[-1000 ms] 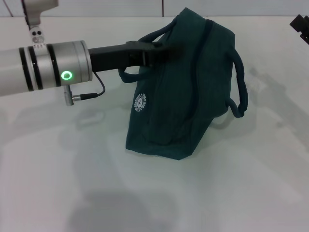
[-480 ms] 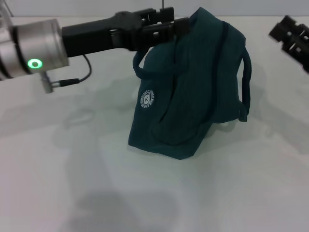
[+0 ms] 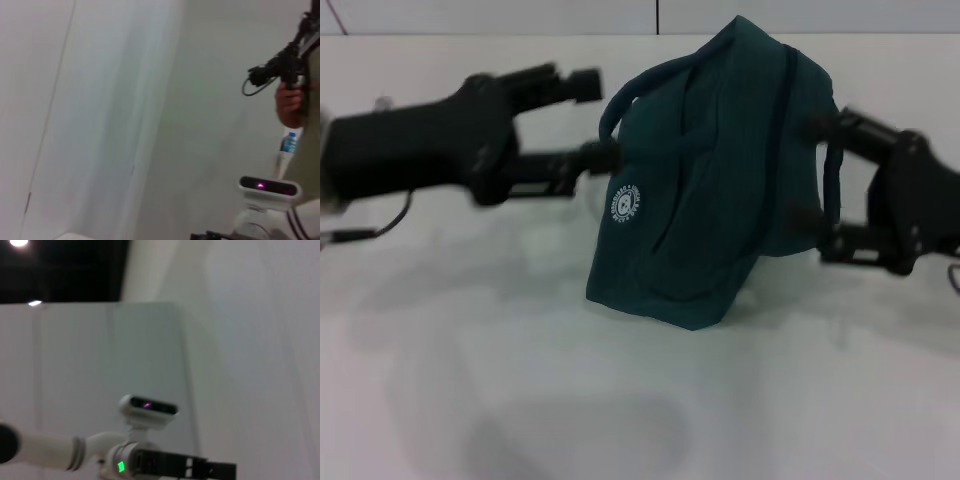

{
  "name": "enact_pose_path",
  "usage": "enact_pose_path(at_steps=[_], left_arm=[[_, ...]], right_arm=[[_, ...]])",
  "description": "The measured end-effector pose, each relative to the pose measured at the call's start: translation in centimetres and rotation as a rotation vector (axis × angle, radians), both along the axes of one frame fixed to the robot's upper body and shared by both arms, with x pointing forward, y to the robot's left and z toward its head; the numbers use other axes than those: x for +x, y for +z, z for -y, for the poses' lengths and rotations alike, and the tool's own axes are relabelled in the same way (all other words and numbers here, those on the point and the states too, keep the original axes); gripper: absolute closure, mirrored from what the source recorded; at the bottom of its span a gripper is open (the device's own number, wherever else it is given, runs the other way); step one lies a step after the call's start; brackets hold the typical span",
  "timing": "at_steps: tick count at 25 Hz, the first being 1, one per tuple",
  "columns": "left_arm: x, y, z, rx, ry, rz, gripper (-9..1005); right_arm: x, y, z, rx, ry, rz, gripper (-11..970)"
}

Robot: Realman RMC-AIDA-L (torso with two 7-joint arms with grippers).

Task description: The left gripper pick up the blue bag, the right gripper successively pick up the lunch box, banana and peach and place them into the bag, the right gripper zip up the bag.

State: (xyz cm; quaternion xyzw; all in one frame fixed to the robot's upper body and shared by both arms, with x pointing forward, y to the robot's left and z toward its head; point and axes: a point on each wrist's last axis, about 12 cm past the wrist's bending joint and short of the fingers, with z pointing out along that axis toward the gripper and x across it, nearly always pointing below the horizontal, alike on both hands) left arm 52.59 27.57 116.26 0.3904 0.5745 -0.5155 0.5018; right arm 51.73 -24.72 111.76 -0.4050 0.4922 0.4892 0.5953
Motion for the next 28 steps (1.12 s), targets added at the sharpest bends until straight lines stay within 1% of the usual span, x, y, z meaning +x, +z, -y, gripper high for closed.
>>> enact_pose_path(at_steps=[3, 6, 11, 15, 20, 24, 28], left_arm=[[-1.6, -0.7, -1.3, 0.014, -0.015, 0.012, 120], [-2.9, -1.7, -2.1, 0.044, -0.029, 0.006, 120], [-4.7, -3.6, -2.8, 0.102, -0.038, 0.004, 120], [-5.4, -4.9, -2.8, 0.12, -0.052, -0.029, 120], [-6.2, -6.3, -3.3, 0.133, -0.058, -0.035, 120], [-6.4, -6.6, -3.6, 0.142, -0.059, -0.021, 120], [-6.5, -6.7, -3.6, 0.143, -0.059, -0.015, 120]], right_arm=[[-0.2, -0.1, -1.1, -0.036, 0.072, 0.012, 88], [-0.6, -0.5, -2.2, -0.071, 0.133, 0.008, 90], [-1.0, -2.1, -4.0, -0.166, 0.18, -0.023, 90], [-1.1, -3.2, -4.9, -0.233, 0.186, -0.048, 91], [-1.2, -4.1, -5.1, -0.271, 0.165, -0.07, 91], [-1.3, -4.9, -4.8, -0.283, 0.141, -0.093, 91], [-1.4, -5.1, -4.7, -0.29, 0.141, -0.099, 91]])
